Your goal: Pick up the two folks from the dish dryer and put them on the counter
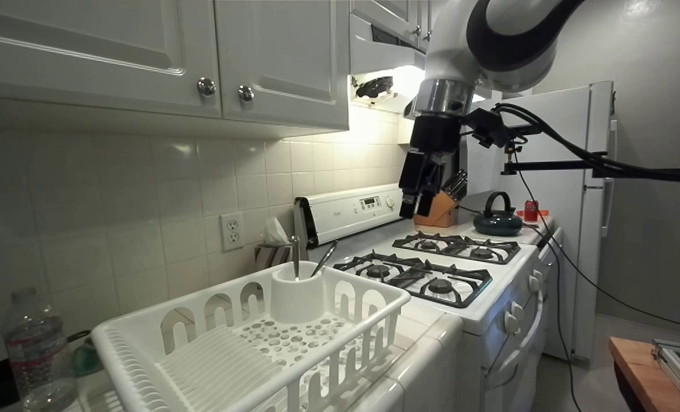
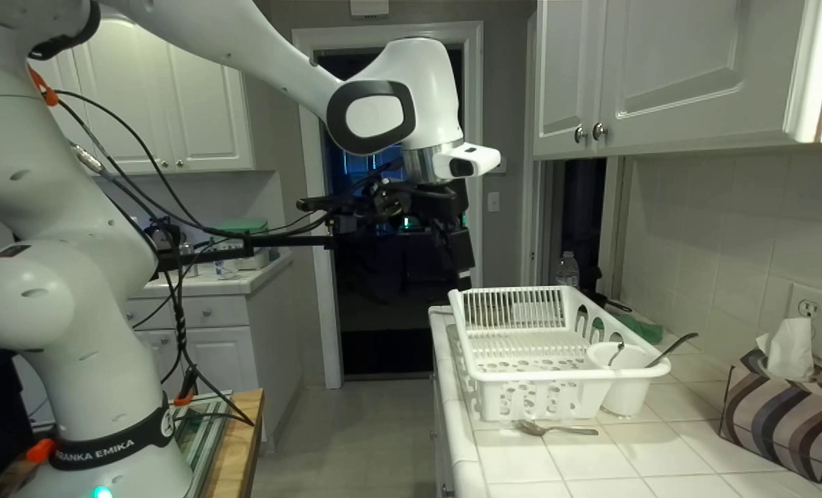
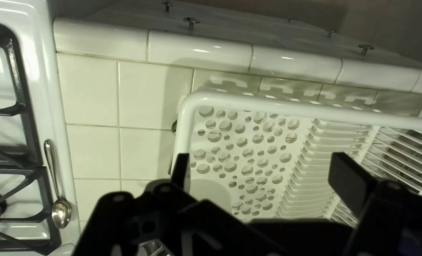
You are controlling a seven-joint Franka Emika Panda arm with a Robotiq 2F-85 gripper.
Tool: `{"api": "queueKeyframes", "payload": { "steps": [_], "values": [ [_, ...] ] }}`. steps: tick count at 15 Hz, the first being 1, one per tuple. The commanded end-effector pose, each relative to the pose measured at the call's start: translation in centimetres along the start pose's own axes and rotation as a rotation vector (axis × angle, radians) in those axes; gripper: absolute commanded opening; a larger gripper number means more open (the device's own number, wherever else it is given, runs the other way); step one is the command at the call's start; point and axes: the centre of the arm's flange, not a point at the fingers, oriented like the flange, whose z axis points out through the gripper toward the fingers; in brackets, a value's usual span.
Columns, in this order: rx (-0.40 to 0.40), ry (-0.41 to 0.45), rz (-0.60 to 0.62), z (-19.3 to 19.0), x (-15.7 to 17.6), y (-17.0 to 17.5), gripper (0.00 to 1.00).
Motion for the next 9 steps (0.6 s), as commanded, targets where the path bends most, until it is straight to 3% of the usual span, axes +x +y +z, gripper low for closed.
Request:
{"api": "queueKeyframes", "payload": {
  "steps": [1, 9],
  "values": [
    [0.0, 0.001, -0.001, 0.0, 0.0, 0.0, 1.0],
    [-0.032, -0.002, 0.116, 4.0, 3.6, 0.2, 1.0]
  ]
}}
